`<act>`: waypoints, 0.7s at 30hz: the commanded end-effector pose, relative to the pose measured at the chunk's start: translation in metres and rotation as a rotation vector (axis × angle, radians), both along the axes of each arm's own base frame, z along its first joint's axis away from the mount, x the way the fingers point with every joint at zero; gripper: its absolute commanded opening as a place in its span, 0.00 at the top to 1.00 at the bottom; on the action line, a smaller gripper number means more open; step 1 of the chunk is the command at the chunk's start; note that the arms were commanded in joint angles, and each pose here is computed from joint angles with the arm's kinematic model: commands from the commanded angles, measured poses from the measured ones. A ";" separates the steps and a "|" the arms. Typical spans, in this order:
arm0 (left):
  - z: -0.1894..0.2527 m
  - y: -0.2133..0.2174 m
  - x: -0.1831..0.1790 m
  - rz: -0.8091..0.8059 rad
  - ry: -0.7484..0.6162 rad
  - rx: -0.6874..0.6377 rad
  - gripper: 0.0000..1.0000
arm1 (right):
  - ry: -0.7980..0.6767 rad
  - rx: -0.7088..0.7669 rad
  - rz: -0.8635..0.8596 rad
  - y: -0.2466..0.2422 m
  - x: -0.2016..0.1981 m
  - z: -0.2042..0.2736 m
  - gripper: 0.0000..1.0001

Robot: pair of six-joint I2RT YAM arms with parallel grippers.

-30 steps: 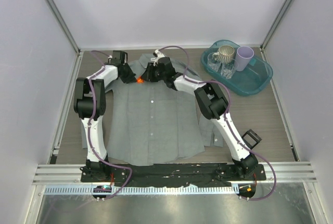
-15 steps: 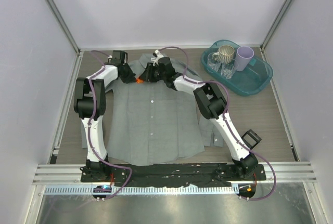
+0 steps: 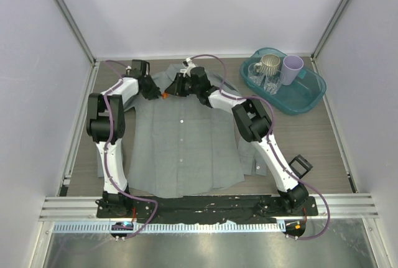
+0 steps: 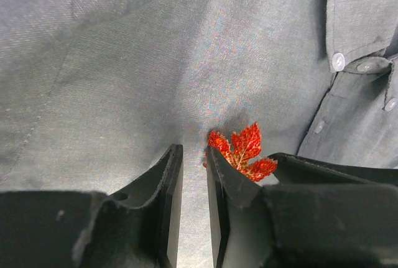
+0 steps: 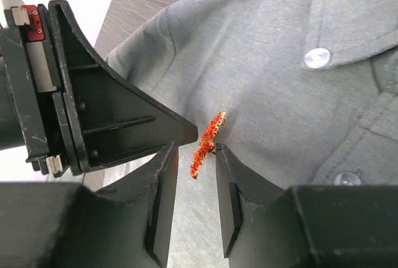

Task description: Remove the brooch from the garment

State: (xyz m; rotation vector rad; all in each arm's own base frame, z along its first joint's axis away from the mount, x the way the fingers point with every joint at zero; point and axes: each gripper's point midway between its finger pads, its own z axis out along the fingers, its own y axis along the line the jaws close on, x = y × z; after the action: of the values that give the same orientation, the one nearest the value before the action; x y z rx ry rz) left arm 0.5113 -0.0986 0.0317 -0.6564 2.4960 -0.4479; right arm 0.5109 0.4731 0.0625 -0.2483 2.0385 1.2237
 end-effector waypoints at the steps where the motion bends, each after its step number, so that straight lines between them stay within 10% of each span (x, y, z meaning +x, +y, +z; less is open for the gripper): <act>1: 0.042 0.007 0.007 0.017 -0.090 -0.005 0.71 | -0.051 0.096 0.067 0.019 -0.006 0.035 0.64; 13: 0.051 0.006 0.001 -0.002 -0.115 -0.020 0.51 | -0.014 0.146 0.074 0.024 -0.007 0.032 0.64; 21: 0.054 0.007 -0.003 0.007 -0.118 -0.019 0.56 | 0.029 0.193 0.067 0.029 -0.005 0.033 0.64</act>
State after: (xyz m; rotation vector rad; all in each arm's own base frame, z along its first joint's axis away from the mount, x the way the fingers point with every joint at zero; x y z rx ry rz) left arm 0.5037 -0.0899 0.0527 -0.6620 2.4543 -0.4563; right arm 0.5041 0.4897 0.0612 -0.2007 2.0330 1.3816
